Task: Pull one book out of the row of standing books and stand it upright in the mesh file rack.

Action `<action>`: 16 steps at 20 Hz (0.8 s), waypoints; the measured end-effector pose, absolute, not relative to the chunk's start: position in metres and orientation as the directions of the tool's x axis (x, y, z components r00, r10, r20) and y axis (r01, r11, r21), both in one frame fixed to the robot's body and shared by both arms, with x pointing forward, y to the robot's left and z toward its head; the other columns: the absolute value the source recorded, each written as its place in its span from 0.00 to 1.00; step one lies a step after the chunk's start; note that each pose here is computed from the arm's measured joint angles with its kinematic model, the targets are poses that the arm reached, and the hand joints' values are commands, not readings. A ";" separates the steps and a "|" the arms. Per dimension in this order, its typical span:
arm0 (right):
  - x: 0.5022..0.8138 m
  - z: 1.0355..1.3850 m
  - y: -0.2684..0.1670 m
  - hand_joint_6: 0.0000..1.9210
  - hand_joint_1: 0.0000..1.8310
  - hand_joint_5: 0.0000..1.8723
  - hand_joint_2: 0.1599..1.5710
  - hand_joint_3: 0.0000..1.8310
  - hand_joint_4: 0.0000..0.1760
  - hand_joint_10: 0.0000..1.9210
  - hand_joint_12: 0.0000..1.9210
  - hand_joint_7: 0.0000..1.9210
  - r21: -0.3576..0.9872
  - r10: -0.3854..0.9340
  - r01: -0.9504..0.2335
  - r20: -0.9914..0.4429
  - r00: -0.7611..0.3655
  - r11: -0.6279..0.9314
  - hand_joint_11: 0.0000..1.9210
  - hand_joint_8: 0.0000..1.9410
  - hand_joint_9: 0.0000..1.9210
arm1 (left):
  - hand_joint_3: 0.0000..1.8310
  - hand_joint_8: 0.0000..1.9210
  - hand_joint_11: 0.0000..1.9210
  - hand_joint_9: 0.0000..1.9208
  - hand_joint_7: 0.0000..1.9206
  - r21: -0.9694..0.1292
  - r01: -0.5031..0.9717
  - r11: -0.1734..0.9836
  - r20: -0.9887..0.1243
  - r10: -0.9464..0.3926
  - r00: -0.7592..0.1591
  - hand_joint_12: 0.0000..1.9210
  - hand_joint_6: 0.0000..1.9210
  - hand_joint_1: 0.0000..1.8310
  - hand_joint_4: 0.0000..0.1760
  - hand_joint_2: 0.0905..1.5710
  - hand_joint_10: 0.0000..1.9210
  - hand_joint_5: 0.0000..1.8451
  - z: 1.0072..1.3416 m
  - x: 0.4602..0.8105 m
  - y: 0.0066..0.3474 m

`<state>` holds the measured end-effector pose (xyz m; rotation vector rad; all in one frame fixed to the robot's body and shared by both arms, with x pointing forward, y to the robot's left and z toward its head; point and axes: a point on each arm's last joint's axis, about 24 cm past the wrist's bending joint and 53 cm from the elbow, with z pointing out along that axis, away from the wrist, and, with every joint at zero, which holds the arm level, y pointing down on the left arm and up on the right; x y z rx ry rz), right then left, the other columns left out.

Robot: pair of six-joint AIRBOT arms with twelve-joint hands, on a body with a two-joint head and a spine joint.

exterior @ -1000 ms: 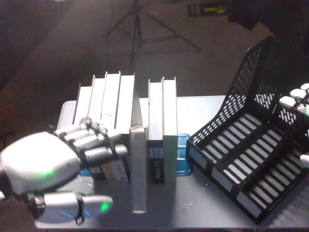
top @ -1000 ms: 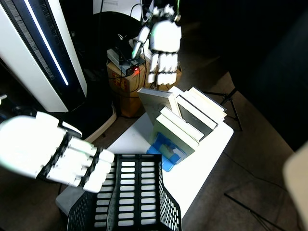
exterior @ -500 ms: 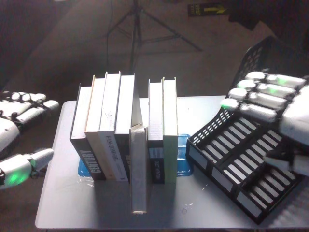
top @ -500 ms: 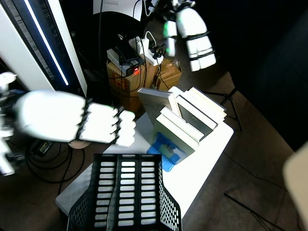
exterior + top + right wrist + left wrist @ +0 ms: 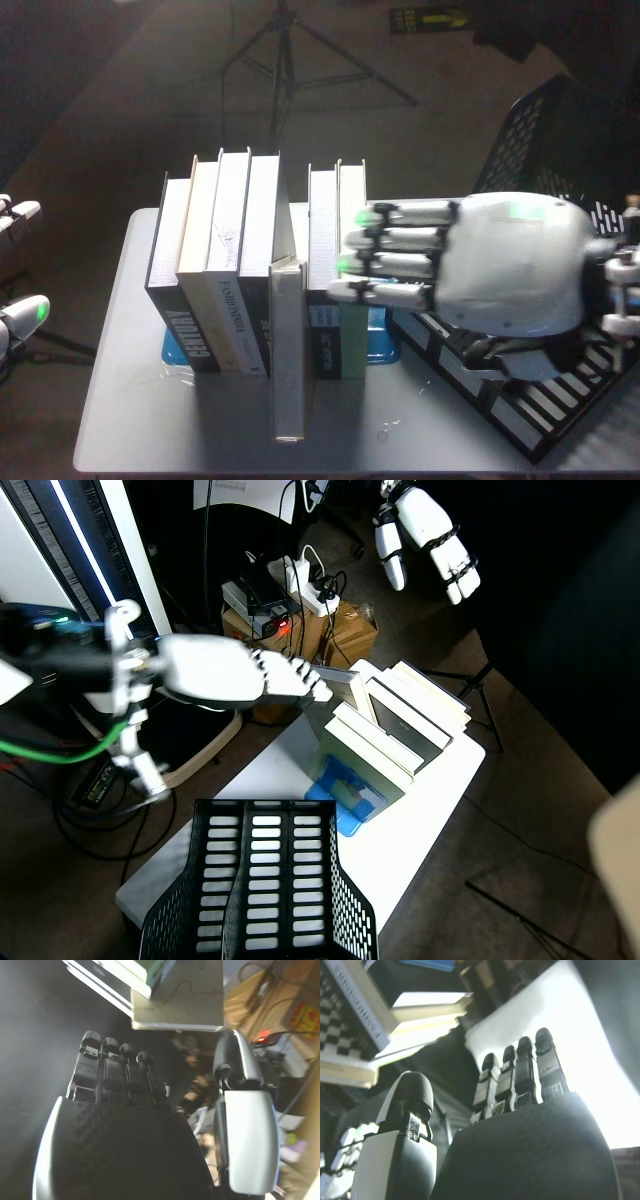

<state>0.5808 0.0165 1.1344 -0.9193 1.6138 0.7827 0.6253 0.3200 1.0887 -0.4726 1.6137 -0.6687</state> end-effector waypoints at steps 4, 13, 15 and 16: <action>0.582 1.131 0.019 0.00 0.45 0.00 0.63 0.00 0.00 0.00 0.00 0.00 0.002 -0.201 -0.877 -0.973 -0.113 0.480 0.00 0.00 0.00 | 0.00 0.00 0.00 0.00 0.00 -0.659 0.057 0.750 -0.749 -0.648 -0.140 0.00 0.00 0.11 0.35 0.87 0.00 0.06 1.088 0.624 0.327; 0.567 1.125 0.061 0.00 0.45 0.00 0.66 0.00 0.00 0.00 0.00 0.00 -0.099 -0.261 -0.921 -0.965 -0.002 0.377 0.00 0.00 0.00 | 0.00 0.00 0.00 0.00 0.00 -0.662 0.000 0.750 -0.745 -0.657 -0.116 0.00 0.00 0.13 0.40 0.87 0.00 0.06 1.082 0.620 0.346; 0.561 1.119 0.076 0.00 0.46 0.01 0.65 0.00 0.00 0.00 0.00 0.00 -0.110 -0.268 -0.932 -0.963 0.015 0.345 0.00 0.00 0.00 | 0.00 0.00 0.00 0.00 0.00 -0.665 -0.010 0.747 -0.742 -0.662 -0.107 0.00 0.00 0.12 0.45 0.87 0.00 0.05 1.081 0.619 0.351; 0.558 1.119 0.080 0.00 0.44 0.00 0.68 0.01 0.00 0.00 0.00 0.00 -0.115 -0.269 -0.935 -0.963 0.022 0.334 0.00 0.00 0.00 | 0.00 0.00 0.00 0.00 0.00 -0.667 -0.012 0.745 -0.740 -0.664 -0.106 0.00 0.00 0.12 0.48 0.87 0.00 0.05 1.081 0.619 0.351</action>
